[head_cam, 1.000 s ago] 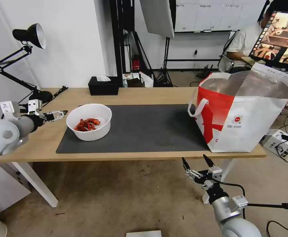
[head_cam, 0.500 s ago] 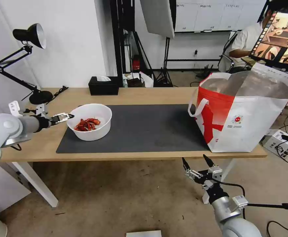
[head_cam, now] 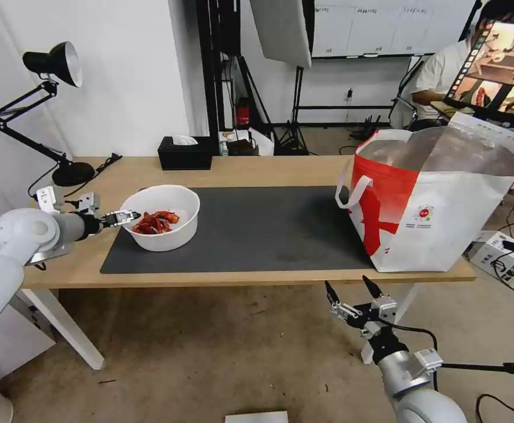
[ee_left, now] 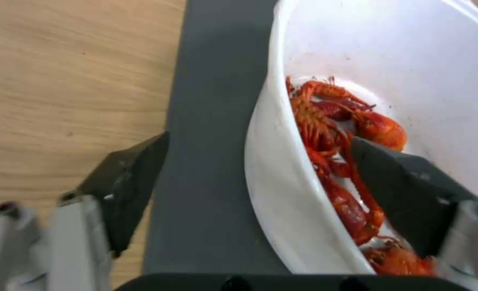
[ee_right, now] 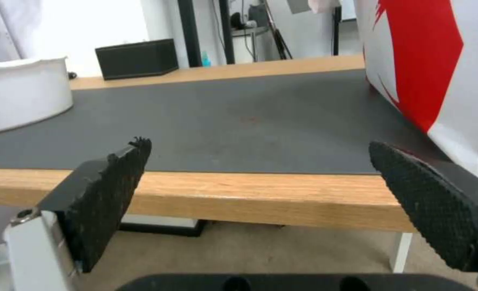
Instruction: Pick up the trash from the table and place it into the takeout bag.
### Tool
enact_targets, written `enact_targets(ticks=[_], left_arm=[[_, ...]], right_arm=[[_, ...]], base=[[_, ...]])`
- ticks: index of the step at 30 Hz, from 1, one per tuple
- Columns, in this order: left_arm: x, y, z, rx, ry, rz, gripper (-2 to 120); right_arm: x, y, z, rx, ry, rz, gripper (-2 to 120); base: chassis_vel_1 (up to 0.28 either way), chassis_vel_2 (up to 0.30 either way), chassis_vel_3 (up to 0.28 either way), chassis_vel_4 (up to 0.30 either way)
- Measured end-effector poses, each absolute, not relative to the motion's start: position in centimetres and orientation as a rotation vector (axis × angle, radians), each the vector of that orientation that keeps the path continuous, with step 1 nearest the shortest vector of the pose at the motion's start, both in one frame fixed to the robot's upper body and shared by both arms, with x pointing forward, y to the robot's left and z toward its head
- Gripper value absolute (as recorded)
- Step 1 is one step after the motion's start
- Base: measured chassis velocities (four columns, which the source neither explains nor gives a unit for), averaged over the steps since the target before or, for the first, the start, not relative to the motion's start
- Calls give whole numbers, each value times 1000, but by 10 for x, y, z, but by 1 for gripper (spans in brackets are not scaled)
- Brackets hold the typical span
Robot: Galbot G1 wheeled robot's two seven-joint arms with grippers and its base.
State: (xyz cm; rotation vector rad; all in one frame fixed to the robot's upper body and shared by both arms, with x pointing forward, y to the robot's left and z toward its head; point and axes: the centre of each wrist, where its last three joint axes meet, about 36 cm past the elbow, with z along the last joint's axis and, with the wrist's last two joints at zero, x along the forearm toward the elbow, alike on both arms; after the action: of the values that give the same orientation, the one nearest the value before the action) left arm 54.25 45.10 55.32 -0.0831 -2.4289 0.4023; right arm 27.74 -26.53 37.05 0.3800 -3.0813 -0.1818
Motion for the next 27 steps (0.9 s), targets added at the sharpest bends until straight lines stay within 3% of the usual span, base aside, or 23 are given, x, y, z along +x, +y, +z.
enact_targets(ticks=[10,13,18,20,23,27], left_arm=[[544,446,548,-122,-2390,460,52],[545,447,545,-118,-2380,480,34],[545,450,544,-103,-2381,484,23],[545,450,545,-94,-2390,494,10],[544,448,546,-84,-2400,499,0],[543,445,547,-80,-2411,504,0]], right_arm=[[277,-265,370,380,-3081,-182,100],[277,-265,370,380,-3081,-182,100],[277,-265,370,380,-3081,-182,100],[277,-265,370,380,-3081,-182,100],[277,-265,370,380,-3081,-182,100],[277,-265,370,380,-3081,-182,100]], base=[[0,0,0,0],[0,0,0,0],[0,0,0,0],[0,0,0,0],[0,0,0,0],[0,0,0,0]])
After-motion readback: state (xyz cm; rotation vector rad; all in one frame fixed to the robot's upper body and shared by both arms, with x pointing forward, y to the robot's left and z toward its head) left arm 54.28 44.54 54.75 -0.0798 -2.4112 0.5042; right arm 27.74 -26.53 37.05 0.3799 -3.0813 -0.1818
